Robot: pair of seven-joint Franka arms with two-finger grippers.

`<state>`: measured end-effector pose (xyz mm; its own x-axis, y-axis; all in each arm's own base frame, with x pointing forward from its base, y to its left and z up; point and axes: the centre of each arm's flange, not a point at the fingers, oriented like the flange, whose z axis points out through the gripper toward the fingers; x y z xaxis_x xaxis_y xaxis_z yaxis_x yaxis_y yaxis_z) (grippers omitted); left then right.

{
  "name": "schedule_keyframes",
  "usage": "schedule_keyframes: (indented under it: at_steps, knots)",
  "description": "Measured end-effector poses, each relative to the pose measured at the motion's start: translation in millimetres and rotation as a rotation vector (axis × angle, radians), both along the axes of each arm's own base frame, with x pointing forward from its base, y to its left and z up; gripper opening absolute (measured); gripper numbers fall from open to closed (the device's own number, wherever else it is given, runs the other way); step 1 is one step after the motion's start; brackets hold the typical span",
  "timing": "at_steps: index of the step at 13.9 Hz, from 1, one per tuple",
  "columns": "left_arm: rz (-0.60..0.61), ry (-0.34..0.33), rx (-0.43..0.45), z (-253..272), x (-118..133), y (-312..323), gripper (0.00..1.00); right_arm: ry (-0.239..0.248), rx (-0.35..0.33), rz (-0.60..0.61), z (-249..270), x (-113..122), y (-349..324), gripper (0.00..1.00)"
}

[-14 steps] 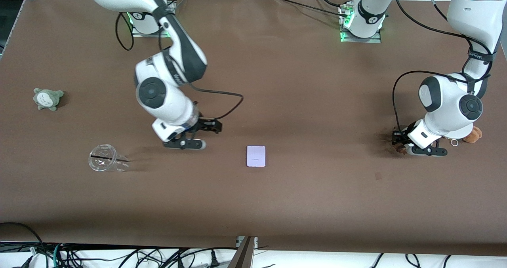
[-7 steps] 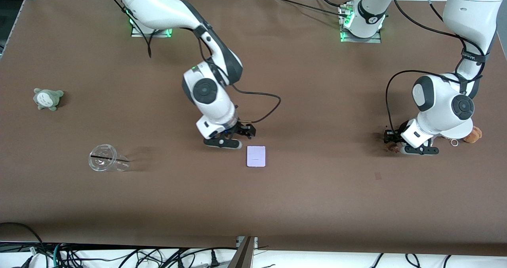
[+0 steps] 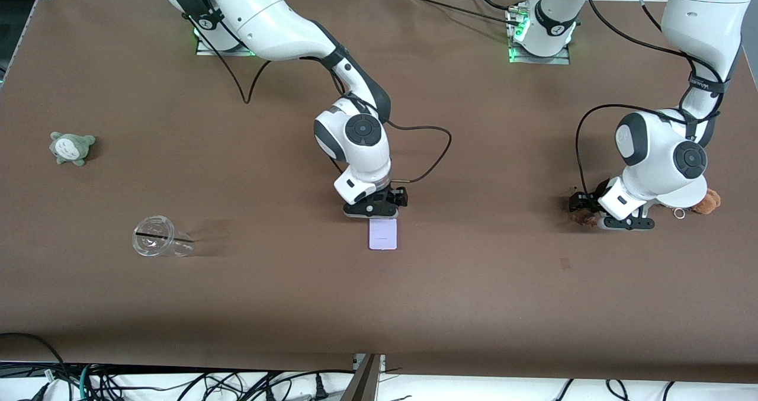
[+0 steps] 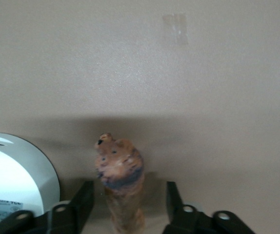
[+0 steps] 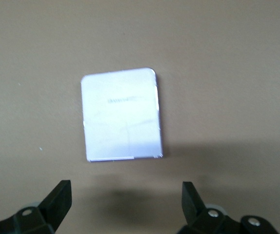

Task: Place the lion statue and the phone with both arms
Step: 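Lower the right gripper onto the white phone and grasp it, then lift the phone with the right gripper while the left gripper withdraws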

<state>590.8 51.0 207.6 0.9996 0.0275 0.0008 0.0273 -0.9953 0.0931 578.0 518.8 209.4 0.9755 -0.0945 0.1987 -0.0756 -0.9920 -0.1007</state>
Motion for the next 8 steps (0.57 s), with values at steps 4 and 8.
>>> schedule_keyframes:
  at_steps: [4, 8]
  knots:
    - [0.010, 0.008, -0.014, 30.4, 11.7, -17.9, 1.00, -0.036, 0.028, 0.008, -18.4, 3.9, 2.7, 1.00]
    - [-0.006, 0.047, -0.023, 95.7, 35.1, -19.4, 1.00, -0.096, -0.007, 0.058, -29.8, 8.7, 3.0, 1.00]
